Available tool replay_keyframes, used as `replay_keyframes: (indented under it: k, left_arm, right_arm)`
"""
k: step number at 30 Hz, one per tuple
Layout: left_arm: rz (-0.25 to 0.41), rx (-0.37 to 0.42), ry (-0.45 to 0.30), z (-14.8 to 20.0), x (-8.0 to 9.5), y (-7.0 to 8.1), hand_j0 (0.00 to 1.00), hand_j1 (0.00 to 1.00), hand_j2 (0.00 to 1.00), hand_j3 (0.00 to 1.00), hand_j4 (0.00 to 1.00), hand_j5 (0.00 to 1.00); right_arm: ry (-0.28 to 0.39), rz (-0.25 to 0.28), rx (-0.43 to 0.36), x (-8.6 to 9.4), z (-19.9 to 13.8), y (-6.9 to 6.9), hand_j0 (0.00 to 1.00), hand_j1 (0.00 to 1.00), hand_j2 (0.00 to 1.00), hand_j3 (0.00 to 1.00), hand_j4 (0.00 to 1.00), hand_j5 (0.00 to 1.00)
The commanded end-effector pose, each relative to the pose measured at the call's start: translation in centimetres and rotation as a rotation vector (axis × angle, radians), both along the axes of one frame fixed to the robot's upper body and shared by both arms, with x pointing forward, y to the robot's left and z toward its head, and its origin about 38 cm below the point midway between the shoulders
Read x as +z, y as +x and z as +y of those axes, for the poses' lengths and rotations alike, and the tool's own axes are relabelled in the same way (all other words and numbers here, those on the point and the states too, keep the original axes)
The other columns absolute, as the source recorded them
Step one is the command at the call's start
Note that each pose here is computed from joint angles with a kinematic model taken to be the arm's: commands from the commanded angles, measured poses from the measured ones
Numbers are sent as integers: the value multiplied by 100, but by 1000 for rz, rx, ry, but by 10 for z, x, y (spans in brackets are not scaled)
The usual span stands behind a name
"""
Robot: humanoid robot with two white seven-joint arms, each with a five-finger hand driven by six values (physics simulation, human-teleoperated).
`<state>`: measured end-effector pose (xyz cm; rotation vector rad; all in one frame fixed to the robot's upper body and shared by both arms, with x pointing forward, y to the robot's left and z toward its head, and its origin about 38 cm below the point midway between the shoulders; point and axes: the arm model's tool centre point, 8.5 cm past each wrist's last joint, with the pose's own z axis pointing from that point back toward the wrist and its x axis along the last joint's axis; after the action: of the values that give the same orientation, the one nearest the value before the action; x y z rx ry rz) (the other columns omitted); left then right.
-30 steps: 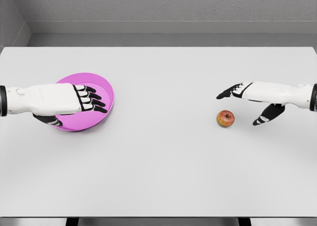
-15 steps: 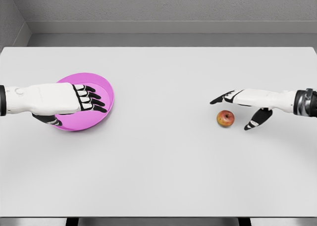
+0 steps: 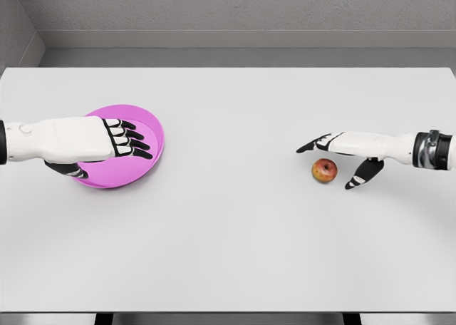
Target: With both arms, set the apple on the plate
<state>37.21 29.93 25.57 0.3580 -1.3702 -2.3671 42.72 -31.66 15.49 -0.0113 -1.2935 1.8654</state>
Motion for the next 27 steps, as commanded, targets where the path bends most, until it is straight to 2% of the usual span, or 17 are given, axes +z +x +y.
replay_keyframes:
  k: [1,12,20,27]
  left_arm:
    - [1,4,-3,1,1,0,100,100,100,100,100,100]
    - [1,10,2,4,1,-1,100,100,100,100,100,100]
    - [3,10,1,4,0,-1,100,100,100,100,100,100]
    - [2,10,0,4,1,-1,100,100,100,100,100,100]
  right_arm:
    - [11,3,2,-1,3,0,100,100,100,100,100,100]
    - [9,6,-8,-2,1,2,93,93,93,93,93,93]
    - [10,7,-8,-3,1,2,82,82,82,82,82,82]
    - [9,8,-9,-3,2,2,80,80,80,80,80,80]
